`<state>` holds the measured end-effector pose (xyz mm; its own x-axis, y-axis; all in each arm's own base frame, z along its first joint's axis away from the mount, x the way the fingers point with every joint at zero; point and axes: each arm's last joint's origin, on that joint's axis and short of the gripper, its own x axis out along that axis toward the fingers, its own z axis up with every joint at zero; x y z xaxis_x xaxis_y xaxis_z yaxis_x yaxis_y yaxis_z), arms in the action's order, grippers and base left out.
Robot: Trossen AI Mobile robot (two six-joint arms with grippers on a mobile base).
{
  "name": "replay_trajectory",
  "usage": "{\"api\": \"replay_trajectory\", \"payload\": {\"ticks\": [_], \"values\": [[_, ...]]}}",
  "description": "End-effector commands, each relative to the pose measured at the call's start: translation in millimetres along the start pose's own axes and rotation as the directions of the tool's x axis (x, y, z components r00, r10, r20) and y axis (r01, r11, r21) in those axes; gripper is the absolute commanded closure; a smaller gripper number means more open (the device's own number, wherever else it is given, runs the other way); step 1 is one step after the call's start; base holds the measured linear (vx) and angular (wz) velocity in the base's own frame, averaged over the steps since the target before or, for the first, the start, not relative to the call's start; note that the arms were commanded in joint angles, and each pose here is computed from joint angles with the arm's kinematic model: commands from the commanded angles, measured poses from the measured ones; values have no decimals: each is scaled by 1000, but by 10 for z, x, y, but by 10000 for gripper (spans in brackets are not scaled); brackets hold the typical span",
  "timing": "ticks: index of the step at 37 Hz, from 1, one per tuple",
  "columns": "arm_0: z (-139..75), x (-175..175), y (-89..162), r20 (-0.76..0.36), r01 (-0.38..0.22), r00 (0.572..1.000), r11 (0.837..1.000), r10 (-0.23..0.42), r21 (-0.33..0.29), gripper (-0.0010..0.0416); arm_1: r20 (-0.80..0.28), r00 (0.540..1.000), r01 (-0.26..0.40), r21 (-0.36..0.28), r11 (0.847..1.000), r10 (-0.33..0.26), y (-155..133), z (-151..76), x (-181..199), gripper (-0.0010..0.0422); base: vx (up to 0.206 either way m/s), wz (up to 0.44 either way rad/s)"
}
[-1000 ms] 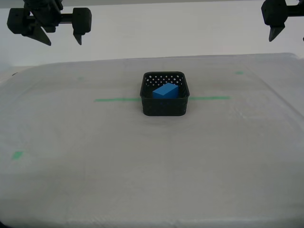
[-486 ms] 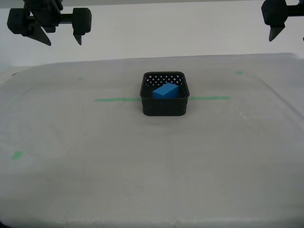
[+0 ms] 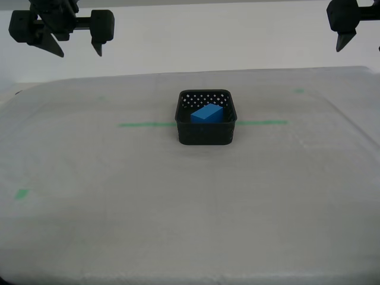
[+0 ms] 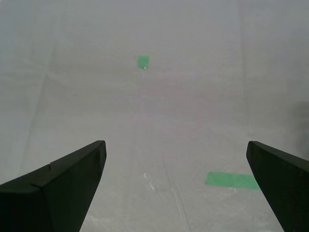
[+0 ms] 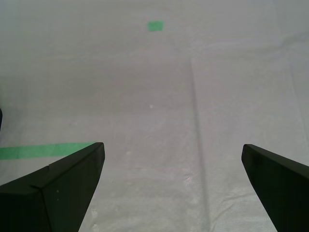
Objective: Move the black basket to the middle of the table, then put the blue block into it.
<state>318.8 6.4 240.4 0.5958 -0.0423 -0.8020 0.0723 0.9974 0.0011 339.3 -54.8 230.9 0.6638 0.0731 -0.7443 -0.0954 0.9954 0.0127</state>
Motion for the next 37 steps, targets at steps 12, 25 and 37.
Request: {"api": "replay_trajectory", "payload": {"ticks": [12, 25, 37], "values": [[5, -5, 3, 3, -2, 1000, 1000, 2, -2, 7, 2, 1000, -4, -1, 1000, 4, 0, 3, -2, 12, 0, 0], [5, -5, 3, 3, -2, 1000, 1000, 2, -2, 7, 2, 1000, -4, -2, 1000, 4, 1, 4, -2, 12, 0, 0], [5, -5, 4, 3, -2, 1000, 1000, 2, -2, 7, 2, 1000, -3, -1, 1000, 3, -1, 3, -2, 12, 0, 0]]}}
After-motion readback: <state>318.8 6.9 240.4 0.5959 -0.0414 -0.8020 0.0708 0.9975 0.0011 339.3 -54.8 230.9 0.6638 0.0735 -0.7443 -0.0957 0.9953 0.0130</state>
